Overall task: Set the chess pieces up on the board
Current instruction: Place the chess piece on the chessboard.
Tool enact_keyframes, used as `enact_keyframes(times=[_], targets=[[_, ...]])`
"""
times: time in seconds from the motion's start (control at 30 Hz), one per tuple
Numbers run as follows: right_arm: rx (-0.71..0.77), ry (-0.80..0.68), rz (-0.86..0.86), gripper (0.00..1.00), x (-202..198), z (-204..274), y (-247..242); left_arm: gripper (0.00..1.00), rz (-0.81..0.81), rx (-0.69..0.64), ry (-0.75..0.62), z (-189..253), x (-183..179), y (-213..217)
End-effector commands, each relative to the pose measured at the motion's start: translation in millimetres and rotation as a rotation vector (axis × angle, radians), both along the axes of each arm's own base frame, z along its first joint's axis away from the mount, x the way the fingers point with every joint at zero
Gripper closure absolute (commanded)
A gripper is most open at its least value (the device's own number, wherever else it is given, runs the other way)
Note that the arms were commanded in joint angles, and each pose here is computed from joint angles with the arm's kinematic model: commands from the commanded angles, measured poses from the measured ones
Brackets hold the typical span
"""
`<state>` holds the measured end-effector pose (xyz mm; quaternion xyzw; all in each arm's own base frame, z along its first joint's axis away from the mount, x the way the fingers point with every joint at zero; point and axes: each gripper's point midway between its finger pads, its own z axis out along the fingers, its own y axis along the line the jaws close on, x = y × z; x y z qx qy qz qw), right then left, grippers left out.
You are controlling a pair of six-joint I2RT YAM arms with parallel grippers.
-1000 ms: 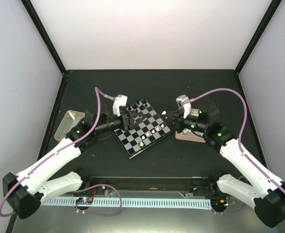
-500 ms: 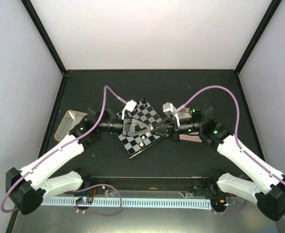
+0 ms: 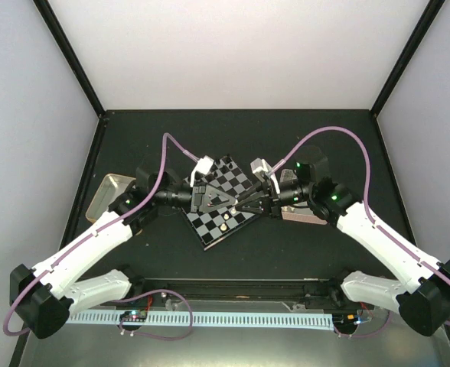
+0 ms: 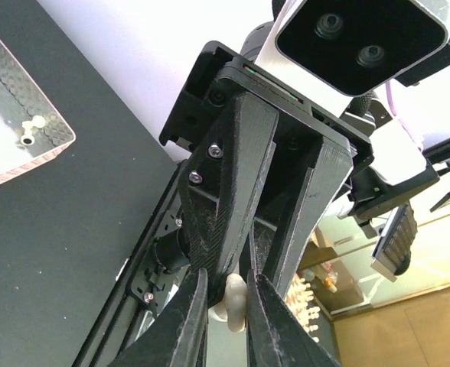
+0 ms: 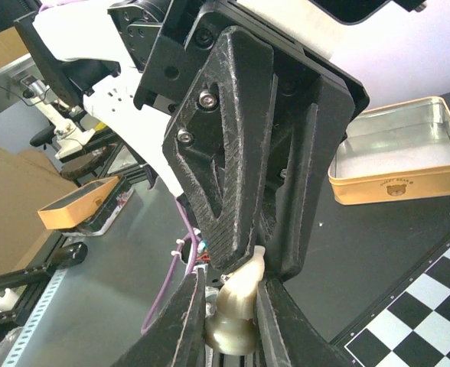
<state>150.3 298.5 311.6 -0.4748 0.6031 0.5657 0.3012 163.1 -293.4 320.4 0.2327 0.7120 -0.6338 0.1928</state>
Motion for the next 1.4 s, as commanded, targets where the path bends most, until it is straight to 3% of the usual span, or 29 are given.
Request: enact_keyframes(times=[0.0, 0.37, 0.57, 0.77, 0.83, 0.97, 1.07, 1.17, 1.37], targets=[[-0.009, -0.013, 0.036, 0.9, -2.4, -2.9, 6.0, 0.9, -0.053, -0.033, -0.052, 12.5, -5.2, -6.1], [-0.104, 0.051, -0.03, 0.92, 18.9, -22.4, 16.0, 0.87, -0.08, 0.022, -0.029, -8.4, -6.1, -7.6], [-0.141, 0.082, -0.053, 0.92, 27.9, -33.0, 20.3, 0.98, -0.099, 0.039, -0.024, -17.0, -5.2, -10.3], [-0.17, 0.104, -0.085, 0.88, 37.4, -42.4, 23.2, 0.98, -0.074, 0.071, -0.028, -27.3, -1.9, -8.8], [-0.177, 0.11, -0.091, 0.82, 38.5, -45.2, 23.6, 0.98, -0.047, 0.091, -0.034, -32.7, 1.9, -7.1], [-0.183, 0.112, -0.146, 0.51, 46.2, -49.7, 21.5, 0.99, 0.068, 0.178, -0.032, -53.6, 17.4, 6.2], [-0.187, 0.11, -0.24, 0.34, 57.0, -55.9, 13.7, 0.98, 0.225, 0.279, -0.051, -75.6, 36.3, 26.4], [-0.175, 0.118, -0.349, 0.27, 66.9, -61.1, 0.8, 0.98, 0.388, 0.393, -0.096, -98.5, 53.4, 50.7], [-0.249, 0.154, -0.71, 0.26, 106.6, -87.8, -33.3, 0.99, 0.585, 0.555, -0.148, -143.4, 68.2, 82.4]])
